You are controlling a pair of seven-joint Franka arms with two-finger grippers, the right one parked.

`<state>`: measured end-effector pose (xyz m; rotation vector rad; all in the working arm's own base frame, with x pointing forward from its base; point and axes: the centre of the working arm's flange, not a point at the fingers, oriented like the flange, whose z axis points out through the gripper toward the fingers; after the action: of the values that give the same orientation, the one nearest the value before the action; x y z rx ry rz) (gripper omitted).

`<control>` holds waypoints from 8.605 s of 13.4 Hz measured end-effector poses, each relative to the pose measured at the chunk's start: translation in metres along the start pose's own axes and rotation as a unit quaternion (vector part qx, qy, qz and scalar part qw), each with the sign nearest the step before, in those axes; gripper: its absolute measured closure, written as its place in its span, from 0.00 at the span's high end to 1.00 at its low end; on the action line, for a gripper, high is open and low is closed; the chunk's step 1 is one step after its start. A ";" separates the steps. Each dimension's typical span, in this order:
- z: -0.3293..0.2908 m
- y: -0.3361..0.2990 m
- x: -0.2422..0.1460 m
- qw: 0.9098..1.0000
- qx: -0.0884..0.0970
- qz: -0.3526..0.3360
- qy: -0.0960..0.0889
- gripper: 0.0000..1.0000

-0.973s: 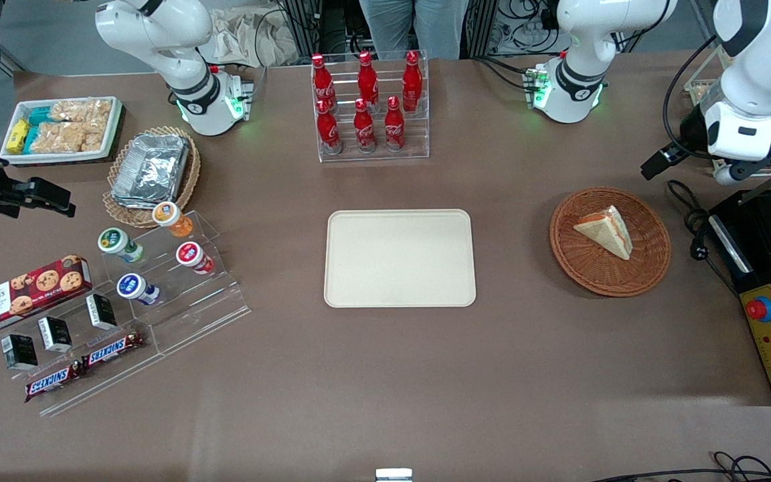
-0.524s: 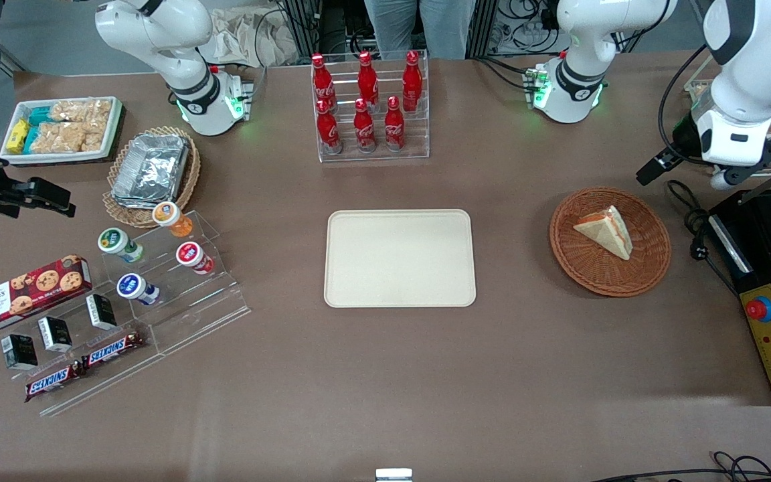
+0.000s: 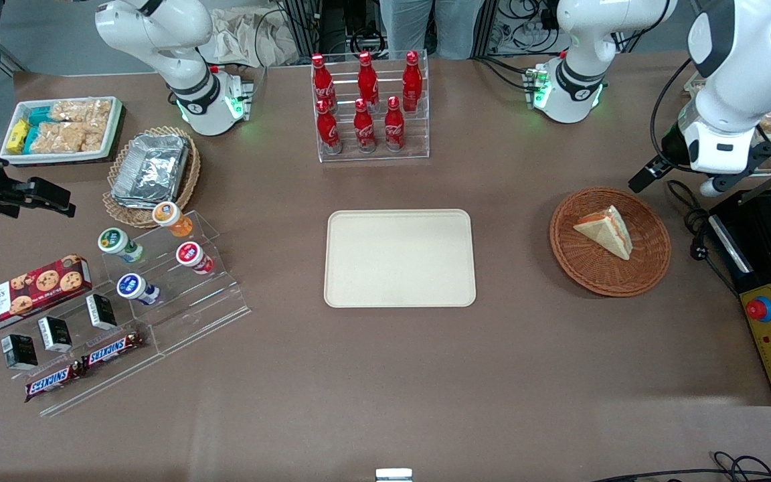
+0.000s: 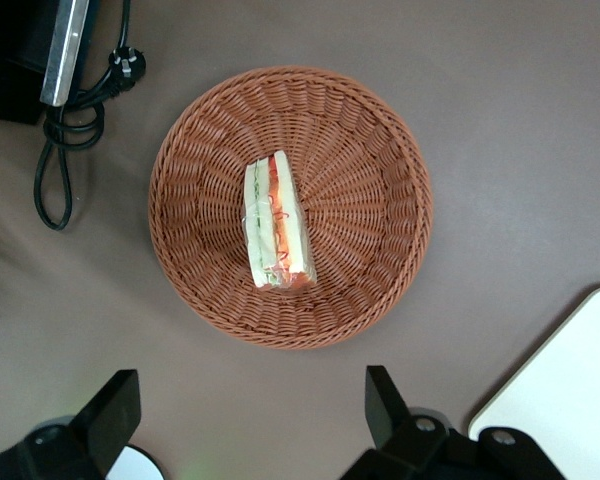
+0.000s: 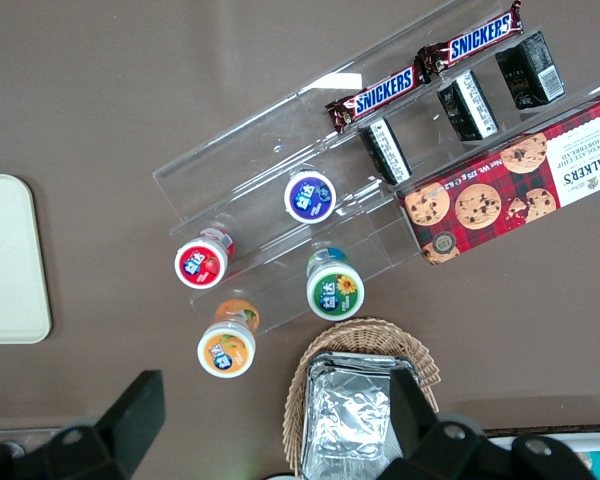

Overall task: Place sandwich from basket to tray
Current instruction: 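Raise the left gripper and move it over the wicker basket, then lower the open left gripper toward the wrapped sandwich in the basket, then descend around the sandwich's upright edge and close the left gripper, then lift the wrapped sandwich out of the basket with the left gripper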

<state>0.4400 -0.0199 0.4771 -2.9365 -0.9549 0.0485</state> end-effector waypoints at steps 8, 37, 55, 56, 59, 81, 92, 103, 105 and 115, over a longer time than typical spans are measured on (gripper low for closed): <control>0.028 -0.004 -0.002 1.000 -0.003 -0.018 0.004 1.00; 0.155 -0.004 -0.005 0.999 -0.027 -0.042 0.019 1.00; 0.196 -0.010 -0.005 0.998 -0.029 -0.049 0.014 1.00; 0.196 -0.012 -0.004 0.998 -0.030 -0.051 0.014 1.00; 0.200 -0.013 -0.002 0.998 -0.030 -0.053 0.014 1.00; 0.234 -0.012 -0.003 0.998 -0.033 -0.054 0.009 0.69; 0.234 -0.012 -0.002 0.998 -0.035 -0.054 0.011 0.21; 0.177 -0.016 -0.002 0.999 -0.033 -0.022 0.030 0.17; 0.161 -0.016 -0.003 0.999 -0.030 -0.011 0.031 0.17; 0.100 0.020 -0.028 0.995 -0.006 0.100 0.025 0.17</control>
<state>0.4245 -0.0488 0.3762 -3.0179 -0.6558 -0.0233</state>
